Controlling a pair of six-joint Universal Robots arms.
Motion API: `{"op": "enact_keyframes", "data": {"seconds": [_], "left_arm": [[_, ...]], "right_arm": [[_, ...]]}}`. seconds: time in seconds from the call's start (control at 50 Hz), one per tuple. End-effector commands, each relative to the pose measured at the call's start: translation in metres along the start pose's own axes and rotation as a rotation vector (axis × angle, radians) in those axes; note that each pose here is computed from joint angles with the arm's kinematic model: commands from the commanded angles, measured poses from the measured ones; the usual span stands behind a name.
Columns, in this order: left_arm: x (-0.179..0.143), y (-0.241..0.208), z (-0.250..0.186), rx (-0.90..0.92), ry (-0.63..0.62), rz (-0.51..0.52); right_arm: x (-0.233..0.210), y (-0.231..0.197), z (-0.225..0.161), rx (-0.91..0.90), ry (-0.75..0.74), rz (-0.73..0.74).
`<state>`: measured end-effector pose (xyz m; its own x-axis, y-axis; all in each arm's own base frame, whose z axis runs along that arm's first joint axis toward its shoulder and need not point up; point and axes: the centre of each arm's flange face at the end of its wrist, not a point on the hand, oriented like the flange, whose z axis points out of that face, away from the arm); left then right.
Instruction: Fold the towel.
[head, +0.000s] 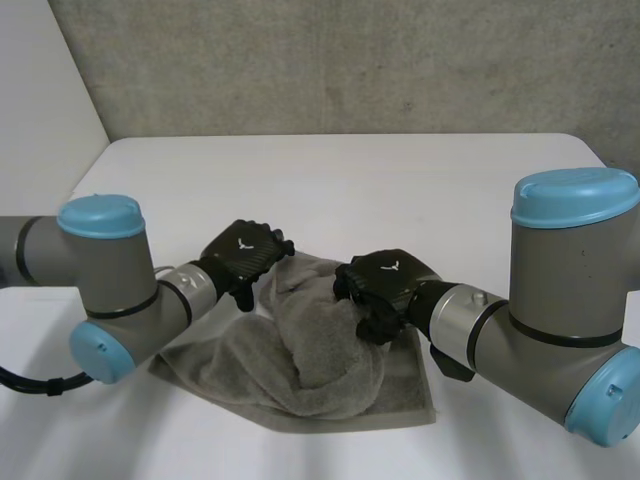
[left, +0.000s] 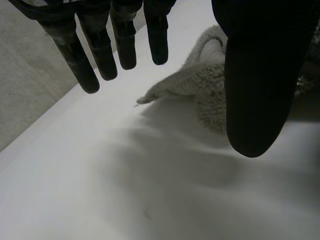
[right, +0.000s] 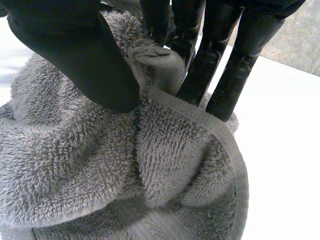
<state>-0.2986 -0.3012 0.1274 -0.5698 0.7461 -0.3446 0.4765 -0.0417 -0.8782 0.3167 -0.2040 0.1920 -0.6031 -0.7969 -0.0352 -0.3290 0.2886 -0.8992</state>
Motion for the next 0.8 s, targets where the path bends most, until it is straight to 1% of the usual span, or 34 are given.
{"op": "enact_keyframes", "data": {"seconds": [0.02,0.18,0.3,0.34,0.36,0.38,0.4,0.42,0.44,0.48,0.5,0.52,0.54,0.56,0.58,0.6,0.62,0.64,0.66,0.68,0.7,0.72,0.74,0.76,0.8], "left_arm": [[0.016,0.005,0.012,0.004,0.044,0.009],[0.021,0.006,0.019,0.008,0.054,0.015],[0.016,-0.002,0.019,0.033,0.030,0.021],[0.012,-0.009,0.020,0.061,0.010,0.033],[0.006,-0.022,0.019,0.106,-0.020,0.051],[0.006,-0.022,0.019,0.107,-0.020,0.052],[-0.001,-0.035,0.017,0.149,-0.065,0.067],[-0.009,-0.048,0.014,0.184,-0.125,0.072],[-0.009,-0.048,0.014,0.185,-0.125,0.072],[-0.022,-0.076,0.005,0.249,-0.253,0.052],[-0.022,-0.076,0.005,0.249,-0.254,0.052],[-0.026,-0.093,-0.002,0.290,-0.308,0.026],[-0.026,-0.093,-0.002,0.290,-0.309,0.026],[-0.030,-0.109,-0.012,0.330,-0.355,-0.010],[-0.032,-0.123,-0.023,0.365,-0.384,-0.057],[-0.032,-0.123,-0.023,0.366,-0.385,-0.058],[-0.031,-0.133,-0.033,0.392,-0.397,-0.109],[-0.028,-0.139,-0.043,0.411,-0.392,-0.150],[-0.028,-0.139,-0.043,0.411,-0.392,-0.150],[-0.024,-0.143,-0.052,0.424,-0.380,-0.179],[-0.024,-0.143,-0.052,0.424,-0.380,-0.179],[-0.017,-0.144,-0.062,0.425,-0.369,-0.203],[-0.010,-0.141,-0.070,0.414,-0.356,-0.211],[-0.009,-0.141,-0.070,0.414,-0.356,-0.211],[0.004,-0.131,-0.080,0.376,-0.332,-0.213]], "right_arm": [[0.001,0.000,0.000,0.003,0.004,0.006],[0.002,-0.001,0.000,0.006,0.006,0.004],[0.010,-0.007,0.002,0.025,0.028,-0.014],[0.013,-0.011,0.003,0.042,0.039,-0.042],[0.016,-0.019,0.005,0.072,0.056,-0.090],[0.019,-0.029,0.007,0.109,0.072,-0.157],[0.019,-0.030,0.007,0.109,0.072,-0.158],[0.024,-0.042,0.009,0.155,0.101,-0.233],[0.024,-0.042,0.009,0.155,0.101,-0.234],[0.041,-0.079,0.008,0.286,0.227,-0.388],[0.041,-0.079,0.008,0.287,0.227,-0.389],[0.050,-0.097,0.007,0.362,0.306,-0.445],[0.056,-0.117,0.003,0.456,0.383,-0.486],[0.056,-0.118,0.003,0.456,0.383,-0.486],[0.058,-0.136,-0.004,0.557,0.435,-0.516],[0.058,-0.136,-0.004,0.558,0.436,-0.516],[0.057,-0.150,-0.011,0.652,0.459,-0.539],[0.054,-0.159,-0.015,0.718,0.459,-0.562],[0.054,-0.159,-0.015,0.719,0.459,-0.562],[0.050,-0.164,-0.017,0.771,0.446,-0.584],[0.045,-0.162,-0.015,0.785,0.405,-0.605],[0.045,-0.162,-0.015,0.785,0.404,-0.606],[0.040,-0.159,-0.013,0.784,0.351,-0.625],[0.040,-0.159,-0.013,0.784,0.351,-0.625],[0.035,-0.148,-0.007,0.728,0.272,-0.628]]}}
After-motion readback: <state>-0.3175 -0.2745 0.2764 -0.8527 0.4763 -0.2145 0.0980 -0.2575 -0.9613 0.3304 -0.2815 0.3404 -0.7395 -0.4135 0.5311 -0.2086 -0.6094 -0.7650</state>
